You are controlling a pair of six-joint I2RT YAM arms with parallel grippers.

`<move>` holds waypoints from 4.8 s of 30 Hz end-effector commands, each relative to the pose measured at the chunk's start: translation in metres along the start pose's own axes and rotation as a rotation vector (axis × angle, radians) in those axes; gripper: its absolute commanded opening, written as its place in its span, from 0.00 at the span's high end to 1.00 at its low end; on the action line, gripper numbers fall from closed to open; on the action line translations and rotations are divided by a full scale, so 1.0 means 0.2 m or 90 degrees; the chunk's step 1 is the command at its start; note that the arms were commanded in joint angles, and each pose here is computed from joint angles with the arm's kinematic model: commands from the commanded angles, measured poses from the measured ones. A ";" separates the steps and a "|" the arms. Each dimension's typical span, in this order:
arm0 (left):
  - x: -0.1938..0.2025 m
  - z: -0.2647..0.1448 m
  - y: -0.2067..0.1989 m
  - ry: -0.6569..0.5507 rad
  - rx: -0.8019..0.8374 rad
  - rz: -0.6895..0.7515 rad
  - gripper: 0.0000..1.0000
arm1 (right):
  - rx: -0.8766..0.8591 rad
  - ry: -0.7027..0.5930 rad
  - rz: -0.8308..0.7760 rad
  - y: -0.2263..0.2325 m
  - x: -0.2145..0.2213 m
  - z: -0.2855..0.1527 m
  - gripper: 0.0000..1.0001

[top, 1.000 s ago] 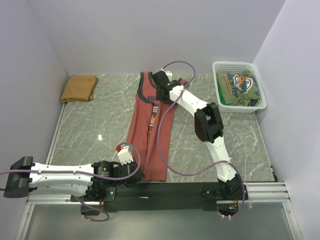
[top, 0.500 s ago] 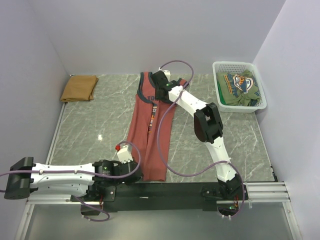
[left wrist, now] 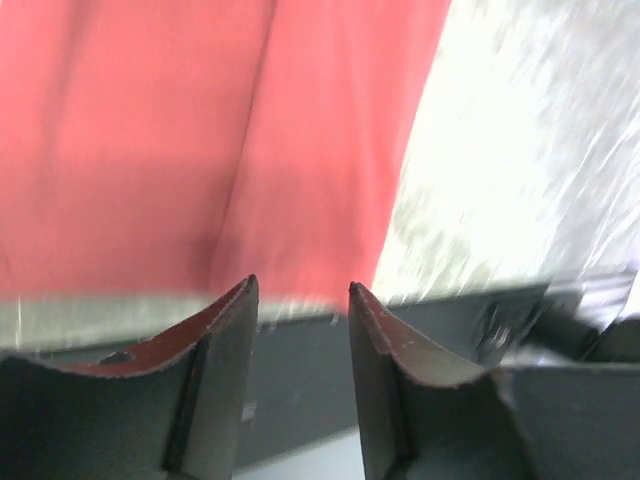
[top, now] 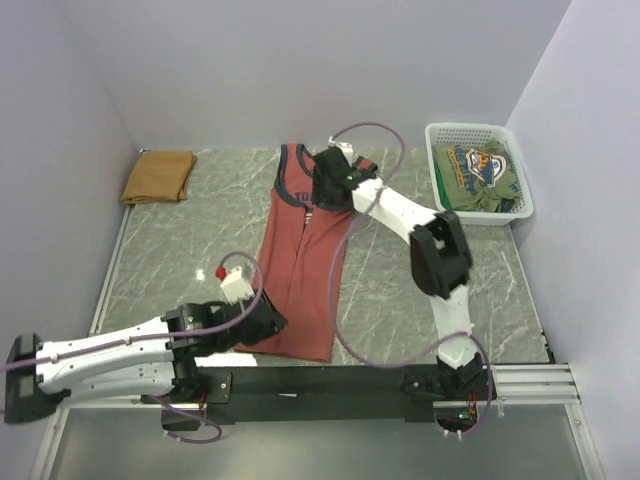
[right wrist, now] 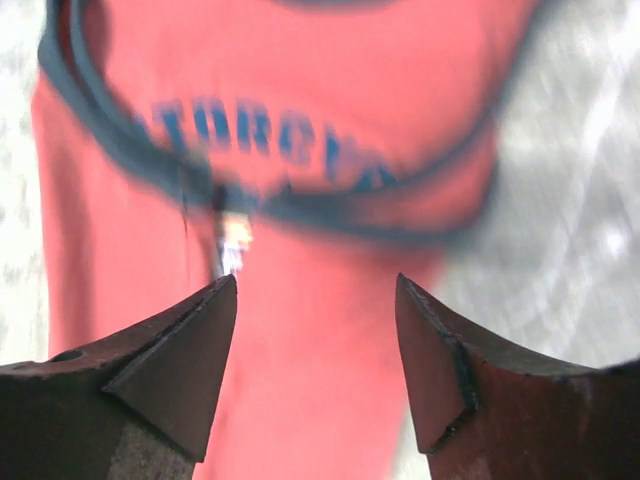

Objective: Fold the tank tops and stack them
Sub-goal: Fold the tank top

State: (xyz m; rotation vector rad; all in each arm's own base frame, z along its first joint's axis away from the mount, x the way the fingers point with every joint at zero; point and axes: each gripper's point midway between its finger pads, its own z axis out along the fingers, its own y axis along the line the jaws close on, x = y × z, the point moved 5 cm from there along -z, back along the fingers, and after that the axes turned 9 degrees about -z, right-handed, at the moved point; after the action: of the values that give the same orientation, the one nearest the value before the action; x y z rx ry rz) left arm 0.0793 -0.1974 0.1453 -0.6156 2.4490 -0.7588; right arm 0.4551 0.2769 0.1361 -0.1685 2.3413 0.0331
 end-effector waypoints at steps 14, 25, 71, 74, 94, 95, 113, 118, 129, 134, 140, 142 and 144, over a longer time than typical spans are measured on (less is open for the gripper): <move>-0.84 0.55 -0.11 -0.129 -0.018 -0.085 0.69 | -0.189 0.057 -0.004 0.21 0.95 -0.83 0.39; -0.89 0.78 -0.04 -0.095 -0.115 -0.080 0.76 | -0.204 0.122 -0.071 0.27 1.36 -1.01 0.41; -0.94 0.73 -0.44 -0.109 -0.044 0.067 0.51 | -0.025 -0.064 0.201 -0.56 -0.12 -0.26 0.40; -0.85 0.83 -0.39 -0.088 -0.063 0.077 0.54 | -0.022 -0.065 0.221 -0.68 -0.26 -0.08 0.40; -0.49 0.82 0.23 -0.003 -0.263 0.066 0.66 | -0.002 -0.008 0.204 -0.88 -0.17 0.31 0.37; -0.47 0.80 0.24 0.004 -0.262 0.067 0.66 | 0.001 -0.005 0.201 -0.89 -0.16 0.30 0.36; -0.41 0.56 0.32 0.047 -0.250 0.097 0.66 | -0.080 -0.001 0.143 -0.71 0.16 0.03 0.37; -0.41 0.55 0.31 0.047 -0.243 0.103 0.66 | -0.060 0.031 0.139 -0.70 0.21 0.08 0.50; -0.40 0.53 0.31 0.055 -0.229 0.110 0.66 | 0.055 0.125 0.124 -0.74 0.27 0.20 0.60; -0.39 0.53 0.30 0.067 -0.214 0.111 0.66 | 0.067 0.133 0.101 -0.74 0.23 0.21 0.67; -0.38 0.52 0.29 0.080 -0.202 0.119 0.66 | 0.074 0.129 0.088 -0.75 0.17 0.19 0.84; -0.38 0.52 0.28 0.083 -0.197 0.120 0.66 | 0.084 0.123 0.084 -0.76 0.13 0.16 0.89; -0.37 0.52 0.28 0.089 -0.192 0.120 0.66 | 0.107 0.115 0.078 -0.78 0.07 0.12 0.91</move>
State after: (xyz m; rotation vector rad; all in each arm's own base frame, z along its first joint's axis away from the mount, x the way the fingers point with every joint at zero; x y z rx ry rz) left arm 0.1989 -0.1599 0.0647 -0.4912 2.6513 -0.3724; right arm 0.4727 0.1272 0.0855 0.0632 2.5716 -0.0348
